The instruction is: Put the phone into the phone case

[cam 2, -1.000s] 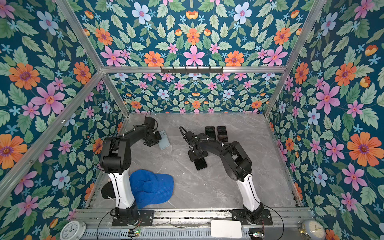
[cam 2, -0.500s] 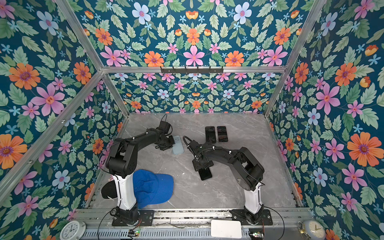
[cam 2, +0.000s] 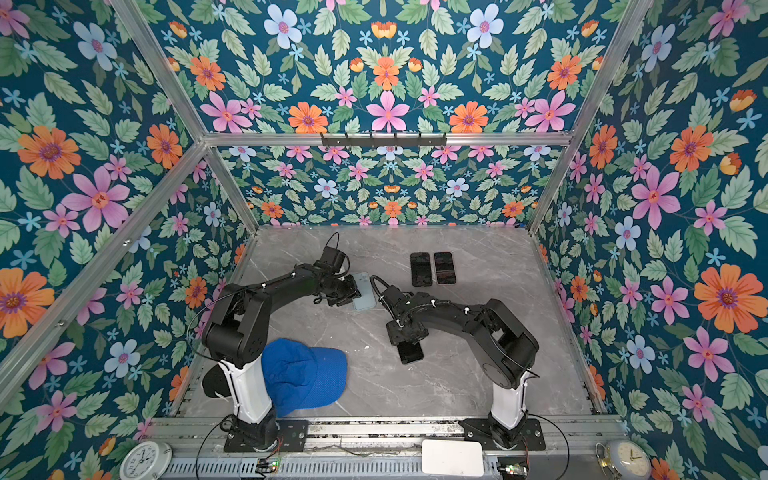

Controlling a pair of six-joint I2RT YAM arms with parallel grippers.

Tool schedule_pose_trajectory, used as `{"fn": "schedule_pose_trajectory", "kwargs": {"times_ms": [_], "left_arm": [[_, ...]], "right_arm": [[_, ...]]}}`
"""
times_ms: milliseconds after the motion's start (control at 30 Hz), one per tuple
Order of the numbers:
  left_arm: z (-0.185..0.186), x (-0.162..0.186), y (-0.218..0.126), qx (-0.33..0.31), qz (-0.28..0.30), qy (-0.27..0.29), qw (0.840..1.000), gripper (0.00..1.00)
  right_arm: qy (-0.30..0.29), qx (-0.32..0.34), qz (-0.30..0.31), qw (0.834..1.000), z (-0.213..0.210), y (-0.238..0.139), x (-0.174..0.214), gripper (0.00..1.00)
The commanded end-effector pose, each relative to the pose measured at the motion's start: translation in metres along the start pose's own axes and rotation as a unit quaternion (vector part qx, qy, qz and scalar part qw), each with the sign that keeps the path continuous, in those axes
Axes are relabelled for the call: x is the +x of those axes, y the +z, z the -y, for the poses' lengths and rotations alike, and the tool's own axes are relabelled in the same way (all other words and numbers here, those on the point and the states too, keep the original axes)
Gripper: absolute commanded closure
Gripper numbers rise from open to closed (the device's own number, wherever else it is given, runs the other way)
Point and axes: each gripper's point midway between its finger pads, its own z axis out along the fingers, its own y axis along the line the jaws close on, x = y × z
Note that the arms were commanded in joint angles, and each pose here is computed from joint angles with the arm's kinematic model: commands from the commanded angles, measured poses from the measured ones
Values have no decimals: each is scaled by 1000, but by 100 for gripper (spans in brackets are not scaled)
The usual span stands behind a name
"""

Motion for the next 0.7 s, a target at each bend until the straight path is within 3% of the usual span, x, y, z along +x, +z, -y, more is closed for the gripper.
{"fn": "schedule_pose_trajectory", "kwargs": {"times_ms": [0,367,667], "left_arm": [[28,7,-14,79,-6,31,996,59],[56,59,-10,214,-73,67,972,61],[48,85,13,253,-115,62,959,63]], "right_arm": [[0,-19,25,1000,-6,-2,-8,45],[-5,-49,66,997,-15,-6,-19,46],[-7,-59,79,995,-18,-9,-22,46]]}}
